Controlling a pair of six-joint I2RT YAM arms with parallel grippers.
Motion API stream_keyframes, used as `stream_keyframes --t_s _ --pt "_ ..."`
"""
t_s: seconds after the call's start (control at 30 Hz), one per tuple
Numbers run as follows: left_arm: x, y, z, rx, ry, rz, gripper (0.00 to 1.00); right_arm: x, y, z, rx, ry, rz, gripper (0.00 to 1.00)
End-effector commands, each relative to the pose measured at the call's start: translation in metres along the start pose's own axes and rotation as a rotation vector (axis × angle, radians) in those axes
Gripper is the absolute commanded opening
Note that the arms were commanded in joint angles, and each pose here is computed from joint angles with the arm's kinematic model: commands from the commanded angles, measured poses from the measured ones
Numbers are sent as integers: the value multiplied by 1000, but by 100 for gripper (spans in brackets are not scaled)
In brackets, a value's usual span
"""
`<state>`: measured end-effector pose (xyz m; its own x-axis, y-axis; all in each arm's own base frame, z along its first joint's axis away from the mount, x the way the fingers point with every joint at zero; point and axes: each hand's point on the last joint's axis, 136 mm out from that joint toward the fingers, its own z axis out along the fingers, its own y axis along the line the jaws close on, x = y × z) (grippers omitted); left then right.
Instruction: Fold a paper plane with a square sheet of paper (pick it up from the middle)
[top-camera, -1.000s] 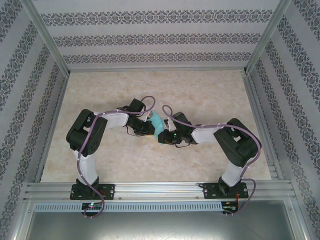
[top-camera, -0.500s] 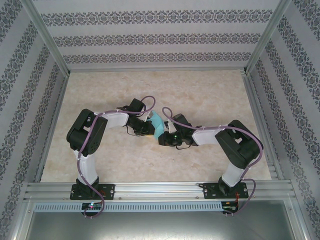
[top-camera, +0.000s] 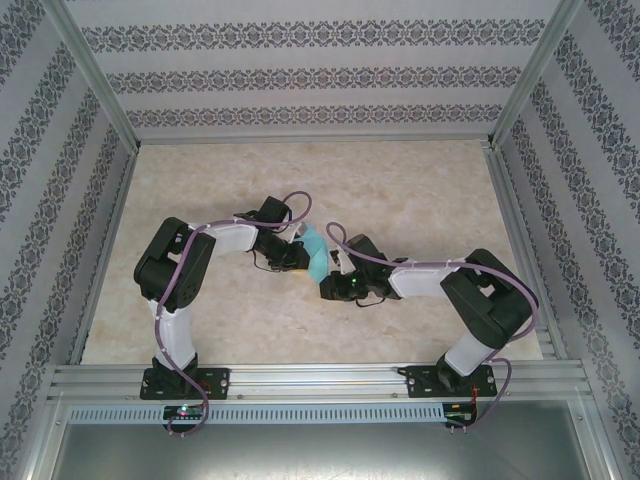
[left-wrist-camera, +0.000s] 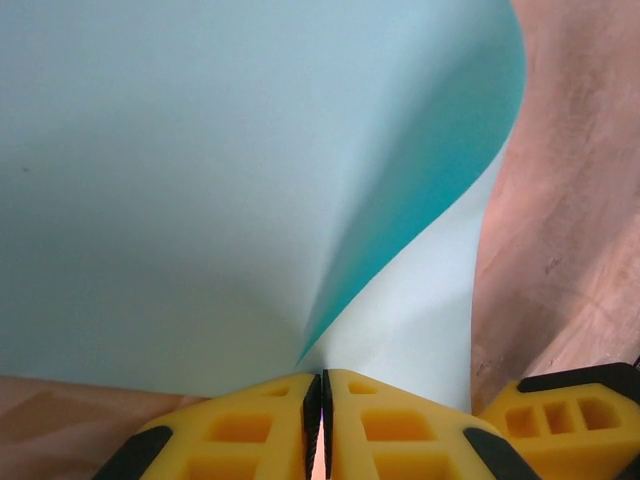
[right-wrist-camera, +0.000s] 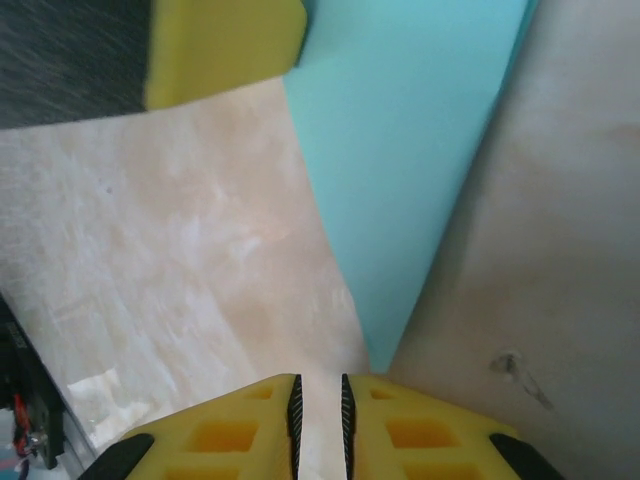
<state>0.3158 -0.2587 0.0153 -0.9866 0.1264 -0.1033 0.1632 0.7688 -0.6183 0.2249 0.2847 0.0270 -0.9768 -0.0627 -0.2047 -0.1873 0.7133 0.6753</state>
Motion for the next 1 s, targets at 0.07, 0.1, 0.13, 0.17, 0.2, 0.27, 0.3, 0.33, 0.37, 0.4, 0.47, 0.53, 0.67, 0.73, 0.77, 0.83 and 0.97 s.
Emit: stream_keyframes --t_s 0.07,0.1,0.13,0.17,0.2,0.27,0.3,0.33,0.37,0.4,0.47,0.53,0.67,0.73,0.77,0.83,0.97 --pt "17 44 20 -171 52 2 17 -51 16 -29 -94 -153 46 21" --pt "17 44 19 -171 50 3 17 -58 17 -31 -93 -163 46 21" --pt "17 43 18 -170 48 4 17 -63 18 -31 -86 -167 45 21" --pt "16 43 18 -170 46 6 17 -69 19 -31 -80 -171 41 20" --pt "15 41 17 -168 42 10 17 -75 19 -30 -76 -174 42 20" --pt "14 41 17 -169 42 10 17 -85 18 -26 -80 -174 46 20" --pt "13 40 17 -169 39 13 17 -90 18 -24 -79 -174 49 20" --pt "12 40 17 -168 38 15 17 -95 17 -22 -77 -180 47 20" --pt "11 40 16 -169 36 17 17 -99 15 -18 -71 -180 50 19" --pt "10 39 16 -169 35 19 17 -103 12 -15 -64 -177 52 19" --pt "9 39 15 -174 35 24 17 -110 9 -10 -54 -178 55 19" --pt "9 41 14 -187 34 29 17 -114 2 -4 -41 -177 65 19" --pt "8 44 14 -203 36 34 17 -125 -7 3 -22 -184 72 18" --pt "9 46 15 -211 39 33 17 -130 -12 6 -12 -184 76 18" --pt "9 46 15 -214 40 35 17 -131 -14 8 -9 -183 78 18" --pt "9 47 15 -220 38 37 17 -132 -19 12 5 -174 81 18" --pt "9 50 15 -230 41 38 17 -132 -35 17 79 -162 80 18"
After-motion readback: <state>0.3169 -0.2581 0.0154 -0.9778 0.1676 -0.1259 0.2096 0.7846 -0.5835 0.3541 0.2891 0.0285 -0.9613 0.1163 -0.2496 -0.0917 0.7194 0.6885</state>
